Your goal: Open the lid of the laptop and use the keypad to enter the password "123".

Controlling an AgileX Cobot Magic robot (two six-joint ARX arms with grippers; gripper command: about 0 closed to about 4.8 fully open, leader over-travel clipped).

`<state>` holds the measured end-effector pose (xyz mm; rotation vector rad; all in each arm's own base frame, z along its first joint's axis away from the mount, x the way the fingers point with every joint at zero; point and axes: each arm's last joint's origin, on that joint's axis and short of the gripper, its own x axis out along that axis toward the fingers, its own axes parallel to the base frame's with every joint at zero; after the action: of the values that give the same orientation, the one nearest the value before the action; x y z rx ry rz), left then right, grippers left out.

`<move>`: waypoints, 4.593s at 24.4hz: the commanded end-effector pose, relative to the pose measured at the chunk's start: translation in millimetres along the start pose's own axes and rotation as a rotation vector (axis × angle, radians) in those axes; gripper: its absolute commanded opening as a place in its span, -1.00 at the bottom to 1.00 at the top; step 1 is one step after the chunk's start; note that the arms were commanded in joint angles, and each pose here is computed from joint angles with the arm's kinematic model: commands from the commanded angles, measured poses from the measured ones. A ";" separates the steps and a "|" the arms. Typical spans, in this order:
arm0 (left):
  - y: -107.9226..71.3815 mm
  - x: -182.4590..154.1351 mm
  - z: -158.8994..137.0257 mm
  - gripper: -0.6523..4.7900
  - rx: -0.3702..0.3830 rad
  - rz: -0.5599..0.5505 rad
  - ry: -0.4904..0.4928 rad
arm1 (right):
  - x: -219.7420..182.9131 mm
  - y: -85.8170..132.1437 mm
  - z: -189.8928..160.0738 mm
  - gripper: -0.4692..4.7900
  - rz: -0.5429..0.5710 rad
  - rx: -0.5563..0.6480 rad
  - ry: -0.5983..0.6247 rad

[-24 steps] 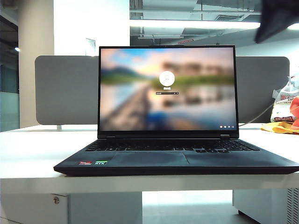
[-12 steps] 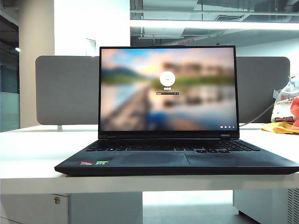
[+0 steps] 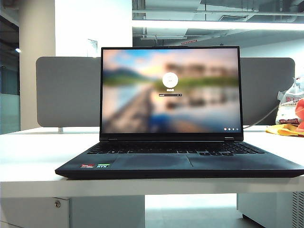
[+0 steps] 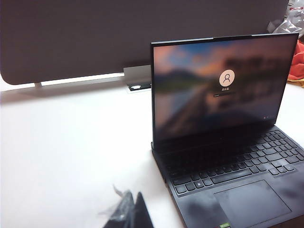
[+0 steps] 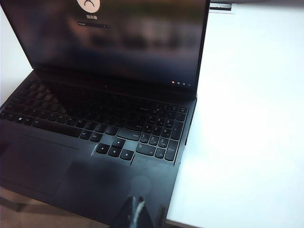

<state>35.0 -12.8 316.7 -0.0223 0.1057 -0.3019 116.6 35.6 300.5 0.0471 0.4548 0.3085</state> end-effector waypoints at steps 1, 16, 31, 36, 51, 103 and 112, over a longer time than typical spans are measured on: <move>-0.1 -0.1 0.9 -0.78 -0.003 -0.003 -0.006 | -1.3 0.4 1.9 -0.84 0.004 0.003 -0.014; 2.6 -0.2 -5.9 -0.78 -0.009 0.057 -0.008 | -1.4 -0.5 -5.9 -0.84 -0.006 0.008 0.066; 33.7 40.2 -117.3 -0.78 -0.066 0.519 0.175 | -0.4 -1.1 -12.1 -0.84 -0.010 0.011 0.113; 37.8 52.1 -154.3 -0.78 -0.073 0.521 0.296 | -0.3 -1.6 -17.2 -0.84 -0.015 0.017 0.159; 38.1 60.9 -142.3 -0.78 -0.067 0.428 0.082 | -0.5 -1.6 -17.8 -0.84 -0.015 0.016 0.165; 37.1 70.3 -141.9 -0.78 -0.036 0.287 -0.134 | 23.4 -40.3 -119.8 -0.84 -0.272 -0.031 -0.519; 37.1 70.3 -141.9 -0.78 -0.036 0.287 -0.133 | 31.3 -42.6 -131.5 -0.84 -0.276 -0.021 -0.452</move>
<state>97.5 1.0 166.0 -0.0641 -0.0072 -0.0067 97.3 1.5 165.9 0.0330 -0.0020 0.0286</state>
